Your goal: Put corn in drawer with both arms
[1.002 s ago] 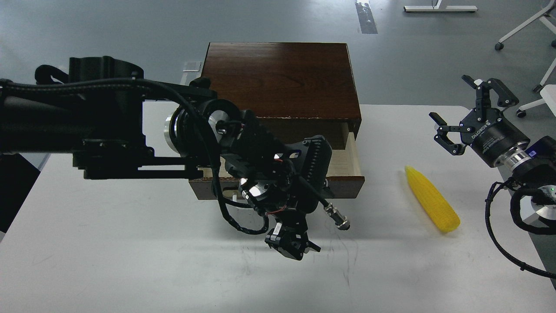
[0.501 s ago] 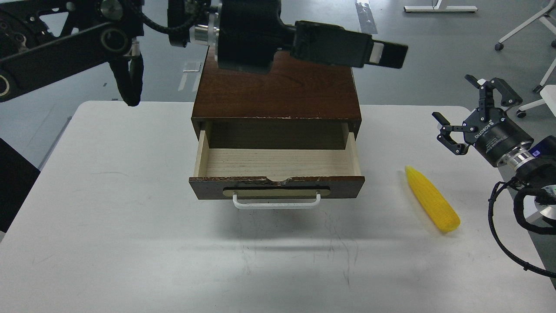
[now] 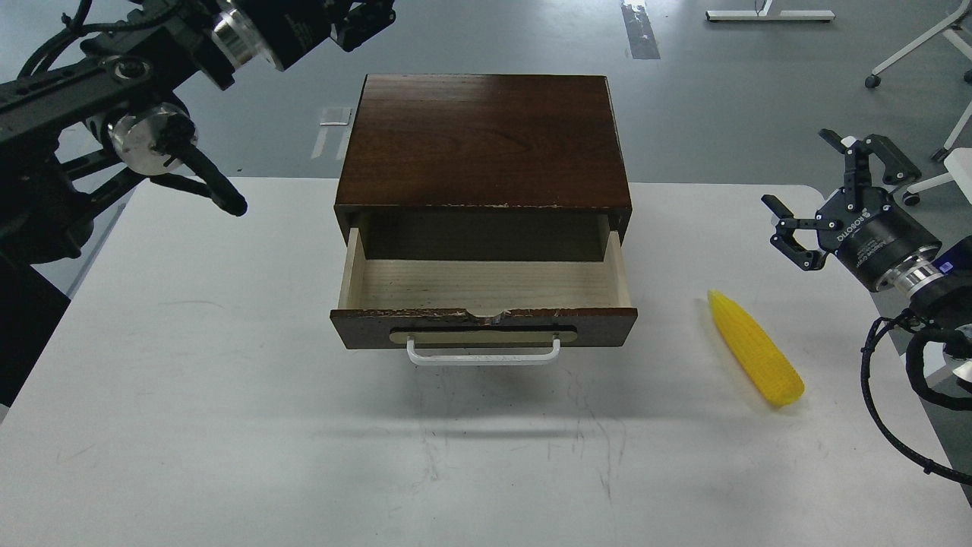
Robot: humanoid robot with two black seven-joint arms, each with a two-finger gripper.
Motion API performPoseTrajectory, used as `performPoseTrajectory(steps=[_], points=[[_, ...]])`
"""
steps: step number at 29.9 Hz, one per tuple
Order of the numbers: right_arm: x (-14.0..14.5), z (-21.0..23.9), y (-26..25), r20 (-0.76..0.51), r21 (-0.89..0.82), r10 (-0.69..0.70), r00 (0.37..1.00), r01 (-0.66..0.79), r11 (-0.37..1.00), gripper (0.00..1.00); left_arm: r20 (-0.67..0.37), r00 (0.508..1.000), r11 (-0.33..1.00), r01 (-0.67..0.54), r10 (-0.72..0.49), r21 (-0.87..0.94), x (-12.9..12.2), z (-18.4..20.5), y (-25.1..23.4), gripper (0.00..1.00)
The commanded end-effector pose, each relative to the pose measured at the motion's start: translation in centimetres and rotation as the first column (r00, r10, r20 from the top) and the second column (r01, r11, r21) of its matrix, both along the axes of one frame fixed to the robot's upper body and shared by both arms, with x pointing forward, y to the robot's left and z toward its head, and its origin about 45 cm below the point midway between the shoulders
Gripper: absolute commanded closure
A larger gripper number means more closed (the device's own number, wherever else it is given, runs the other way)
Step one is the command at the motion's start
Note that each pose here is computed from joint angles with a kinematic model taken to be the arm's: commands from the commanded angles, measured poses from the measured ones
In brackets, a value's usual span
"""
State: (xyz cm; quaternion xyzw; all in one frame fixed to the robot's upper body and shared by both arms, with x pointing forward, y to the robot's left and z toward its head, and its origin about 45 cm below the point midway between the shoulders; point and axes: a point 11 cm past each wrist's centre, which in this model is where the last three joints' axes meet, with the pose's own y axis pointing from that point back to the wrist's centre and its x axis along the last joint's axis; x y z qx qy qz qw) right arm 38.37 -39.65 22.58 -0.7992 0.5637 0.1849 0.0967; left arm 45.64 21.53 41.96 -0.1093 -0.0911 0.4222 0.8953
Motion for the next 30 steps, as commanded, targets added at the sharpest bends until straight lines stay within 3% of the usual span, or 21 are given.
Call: performPoseTrajectory(steps=[1,5,9,14,17,19,25,30], points=[[-0.1,0.0,-0.1,0.001,-0.023,0.011,1.0,-0.011,1.0,0.0,-0.159,0.984,0.992,-0.1,0.086,-0.082,0.4,-3.6,4.0,0.02],[-0.3,0.1,0.4,0.006,-0.103,0.074,0.997,-0.073,0.992,0.0,-0.279,0.954,0.982,-0.148,0.11,-0.119,-0.3,-7.3,6.5,0.02],[-0.6,1.5,-0.2,0.023,-0.291,0.176,0.984,-0.162,0.943,0.0,-0.317,0.945,0.981,-0.132,0.08,-0.145,-1.4,-9.7,7.2,0.02],[-1.5,3.5,-0.7,-0.05,-0.685,0.417,0.908,-0.335,0.647,0.0,-0.329,0.942,0.979,-0.126,0.068,-0.158,-1.8,-10.6,7.2,0.02],[-2.1,3.0,-1.1,-0.113,-0.768,0.468,0.877,-0.376,0.519,0.0,-0.324,0.943,0.978,-0.13,0.071,-0.162,-1.7,-10.5,7.4,0.02],[-2.9,2.2,-2.0,-0.203,-0.836,0.507,0.838,-0.418,0.356,0.0,-0.319,0.945,0.977,-0.133,0.073,-0.169,-1.7,-10.3,7.5,0.02],[-5.5,-1.5,-3.4,-0.442,-0.853,0.543,0.714,-0.522,-0.008,0.0,-0.313,0.947,0.976,-0.133,0.073,-0.175,-1.6,-10.0,7.6,0.02],[-5.9,-2.5,-3.7,-0.503,-0.837,0.542,0.673,-0.535,-0.111,0.0,-0.309,0.948,0.975,-0.134,0.074,-0.178,-1.6,-9.8,7.6,0.02]])
